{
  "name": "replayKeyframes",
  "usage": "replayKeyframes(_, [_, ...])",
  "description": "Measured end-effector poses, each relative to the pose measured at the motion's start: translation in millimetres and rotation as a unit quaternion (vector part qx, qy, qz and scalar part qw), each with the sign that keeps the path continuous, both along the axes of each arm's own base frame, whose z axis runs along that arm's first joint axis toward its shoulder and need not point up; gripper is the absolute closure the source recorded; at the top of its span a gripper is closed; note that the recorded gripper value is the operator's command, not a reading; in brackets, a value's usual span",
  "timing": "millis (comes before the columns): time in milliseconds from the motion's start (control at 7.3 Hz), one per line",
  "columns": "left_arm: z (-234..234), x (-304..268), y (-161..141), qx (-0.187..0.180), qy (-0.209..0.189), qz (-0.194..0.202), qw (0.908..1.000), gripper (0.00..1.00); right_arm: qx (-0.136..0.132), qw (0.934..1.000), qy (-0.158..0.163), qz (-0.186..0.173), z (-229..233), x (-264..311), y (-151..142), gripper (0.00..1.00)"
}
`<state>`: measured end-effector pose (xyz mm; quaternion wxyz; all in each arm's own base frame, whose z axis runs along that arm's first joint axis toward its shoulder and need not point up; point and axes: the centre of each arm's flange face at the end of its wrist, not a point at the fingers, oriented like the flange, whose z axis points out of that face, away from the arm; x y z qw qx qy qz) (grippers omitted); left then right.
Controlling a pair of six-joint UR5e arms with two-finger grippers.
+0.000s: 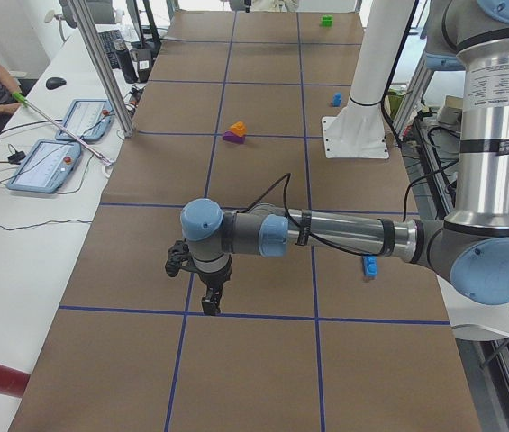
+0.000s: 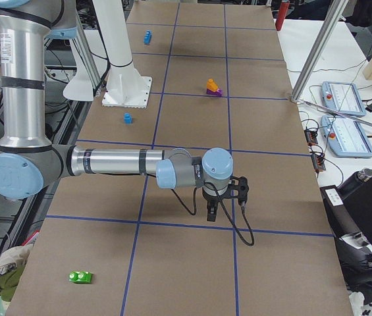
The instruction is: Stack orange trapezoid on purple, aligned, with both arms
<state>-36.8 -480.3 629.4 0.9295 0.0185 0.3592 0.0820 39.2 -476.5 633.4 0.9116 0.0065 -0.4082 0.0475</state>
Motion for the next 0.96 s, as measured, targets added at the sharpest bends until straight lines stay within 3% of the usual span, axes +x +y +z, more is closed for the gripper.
replayKeyframes(958, [0.3, -2.7, 3.1, -0.001, 0.006, -0.003, 1.0, 0.0, -0.018, 0.9997, 0.006, -0.012, 8.0, -8.5, 6.4, 0.0])
